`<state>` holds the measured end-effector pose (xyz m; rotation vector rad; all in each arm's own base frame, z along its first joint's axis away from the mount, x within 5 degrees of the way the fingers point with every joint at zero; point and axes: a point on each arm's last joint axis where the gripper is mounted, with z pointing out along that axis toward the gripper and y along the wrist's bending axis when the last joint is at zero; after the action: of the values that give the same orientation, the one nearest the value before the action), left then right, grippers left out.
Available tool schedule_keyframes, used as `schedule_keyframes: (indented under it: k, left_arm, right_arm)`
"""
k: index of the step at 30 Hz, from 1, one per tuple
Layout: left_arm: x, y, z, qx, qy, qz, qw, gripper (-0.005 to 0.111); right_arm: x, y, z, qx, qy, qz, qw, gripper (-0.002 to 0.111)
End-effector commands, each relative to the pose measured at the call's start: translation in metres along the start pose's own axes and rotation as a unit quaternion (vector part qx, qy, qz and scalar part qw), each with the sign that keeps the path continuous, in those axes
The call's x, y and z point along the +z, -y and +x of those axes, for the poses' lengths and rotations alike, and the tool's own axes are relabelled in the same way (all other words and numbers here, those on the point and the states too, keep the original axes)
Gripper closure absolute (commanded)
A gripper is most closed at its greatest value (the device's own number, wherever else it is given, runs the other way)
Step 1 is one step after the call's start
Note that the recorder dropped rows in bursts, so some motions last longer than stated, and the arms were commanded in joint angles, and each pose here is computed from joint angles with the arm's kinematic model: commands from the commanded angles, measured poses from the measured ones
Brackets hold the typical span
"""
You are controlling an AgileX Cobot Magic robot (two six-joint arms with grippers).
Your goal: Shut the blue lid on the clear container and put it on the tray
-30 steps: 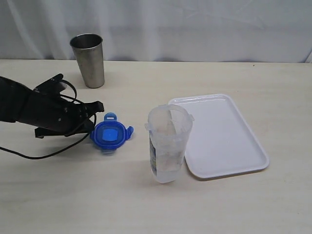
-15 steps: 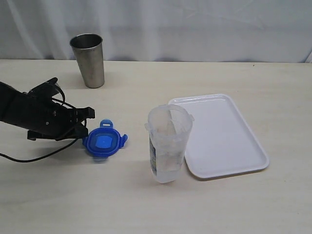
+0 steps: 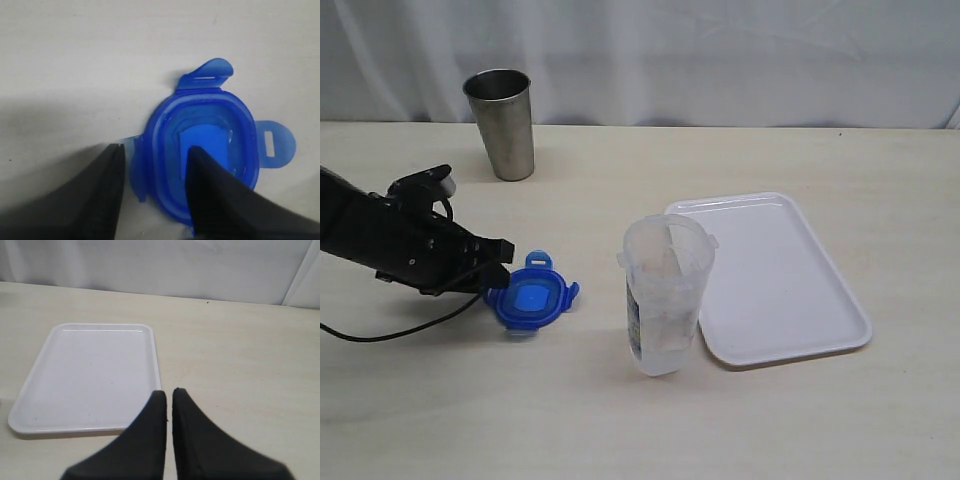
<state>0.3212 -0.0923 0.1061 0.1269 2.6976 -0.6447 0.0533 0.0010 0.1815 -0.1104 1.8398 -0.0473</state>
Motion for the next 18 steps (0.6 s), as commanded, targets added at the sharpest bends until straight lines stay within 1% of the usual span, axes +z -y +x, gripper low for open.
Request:
schedule_keyframes:
  k: [1,5,10,12,18]
  left_arm:
    - [-0.003,-0.001,0.002,0.062,-0.012,-0.004,0.998,0.066]
    - [-0.003,-0.001,0.003,0.068,-0.015,-0.005,0.998,0.067]
    - [0.0,-0.005,0.003,0.064,-0.012,-0.019,0.998,0.067]
    - [0.008,-0.009,0.006,0.049,-0.02,-0.018,0.998,0.067]
    - [0.009,-0.009,0.007,0.056,-0.025,-0.013,0.998,0.067]
  right_arm:
    - [0.0,0.0,0.0,-0.002,0.002,0.002,1.0,0.104]
    - [0.0,0.0,0.0,-0.002,0.002,0.002,1.0,0.104]
    - [0.0,0.0,0.0,-0.002,0.002,0.002,1.0,0.104]
    - [0.0,0.0,0.0,-0.002,0.002,0.002,1.0,0.104]
    - [0.0,0.0,0.0,-0.002,0.002,0.002,1.0,0.104]
